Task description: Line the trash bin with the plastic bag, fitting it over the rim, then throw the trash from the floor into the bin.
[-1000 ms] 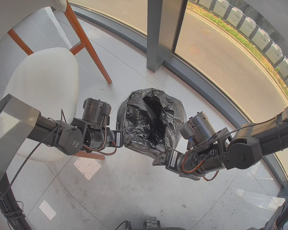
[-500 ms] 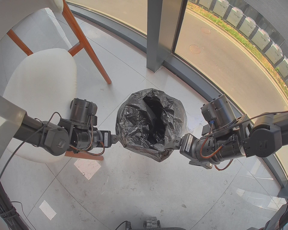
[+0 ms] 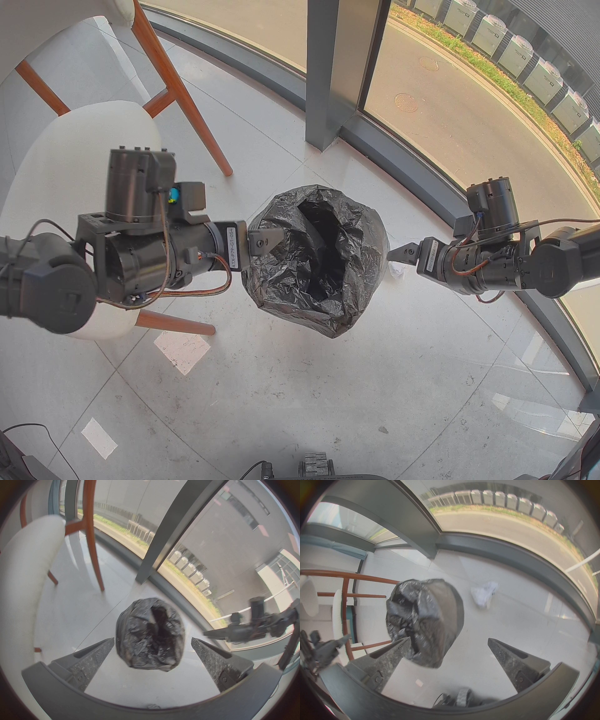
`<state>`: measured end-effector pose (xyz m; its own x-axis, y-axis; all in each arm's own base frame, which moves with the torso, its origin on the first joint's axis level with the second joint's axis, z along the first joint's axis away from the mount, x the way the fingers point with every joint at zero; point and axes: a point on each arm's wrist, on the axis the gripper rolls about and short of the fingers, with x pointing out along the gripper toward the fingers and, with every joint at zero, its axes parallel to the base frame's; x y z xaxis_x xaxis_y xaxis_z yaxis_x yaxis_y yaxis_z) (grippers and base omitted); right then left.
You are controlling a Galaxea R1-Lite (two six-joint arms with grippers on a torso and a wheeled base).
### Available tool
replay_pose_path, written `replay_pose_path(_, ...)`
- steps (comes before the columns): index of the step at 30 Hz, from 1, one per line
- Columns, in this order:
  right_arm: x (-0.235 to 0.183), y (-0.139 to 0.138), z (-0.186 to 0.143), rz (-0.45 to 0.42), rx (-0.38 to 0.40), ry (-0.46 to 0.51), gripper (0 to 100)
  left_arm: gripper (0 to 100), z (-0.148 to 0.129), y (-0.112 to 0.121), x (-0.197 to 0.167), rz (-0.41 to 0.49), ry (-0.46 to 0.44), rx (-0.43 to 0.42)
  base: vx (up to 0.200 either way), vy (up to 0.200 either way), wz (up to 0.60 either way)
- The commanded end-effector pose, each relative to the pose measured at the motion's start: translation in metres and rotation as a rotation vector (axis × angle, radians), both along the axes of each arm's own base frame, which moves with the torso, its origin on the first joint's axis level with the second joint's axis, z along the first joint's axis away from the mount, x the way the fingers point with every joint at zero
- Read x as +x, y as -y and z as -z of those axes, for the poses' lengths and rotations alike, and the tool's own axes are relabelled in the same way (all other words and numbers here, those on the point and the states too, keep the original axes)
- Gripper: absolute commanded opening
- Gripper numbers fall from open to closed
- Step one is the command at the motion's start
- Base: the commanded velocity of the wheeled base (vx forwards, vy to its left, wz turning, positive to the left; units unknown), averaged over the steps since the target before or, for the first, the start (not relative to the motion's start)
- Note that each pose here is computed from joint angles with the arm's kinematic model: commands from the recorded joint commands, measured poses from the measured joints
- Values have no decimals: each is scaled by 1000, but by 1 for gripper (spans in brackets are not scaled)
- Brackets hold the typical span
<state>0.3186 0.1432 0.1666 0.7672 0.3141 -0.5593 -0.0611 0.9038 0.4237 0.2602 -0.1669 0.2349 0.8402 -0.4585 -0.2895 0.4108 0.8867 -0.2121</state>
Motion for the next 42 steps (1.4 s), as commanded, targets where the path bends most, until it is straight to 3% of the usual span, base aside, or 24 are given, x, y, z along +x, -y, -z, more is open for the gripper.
replay_pose_path(1, 37, 13, 31, 28, -71, 12, 100, 100, -31, -7, -40, 59, 92, -70, 0, 0, 0)
replay_pose_path(4, 73, 12, 53, 38, -76, 48, 100, 100, -31, -23, -68, 81, 108, -78, 0, 0, 0)
replay_pose_path(6, 95, 5, 69, 83, -14, 52, 100, 100, -26, -29, -76, 98, 184, -76, 0, 0, 0)
replay_pose_path(9, 112, 0, 79, 112, 21, 40, 100, 100, -28, -29, -76, 141, 235, -98, 0, 0, 0)
replay_pose_path(15, 149, 12, 91, 181, 31, 13, 100, 100, -32, -29, -76, 159, 252, -110, 0, 0, 0)
replay_pose_path(21, 177, 28, 97, 339, 112, -20, 100, 100, -32, -29, -76, 160, 252, -112, 0, 0, 0)
replay_pose_path(24, 181, 35, 96, 374, 128, -52, 100, 100, -32, -28, -75, 161, 252, -112, 0, 0, 0)
replay_pose_path(37, 189, 43, 128, 397, 107, -103, 100, 100, -37, -21, -66, 161, 263, -118, 0, 0, 0)
replay_pose_path(42, 201, 36, 142, 402, 134, -90, 100, 100, -37, -20, -65, 161, 262, -117, 0, 0, 0)
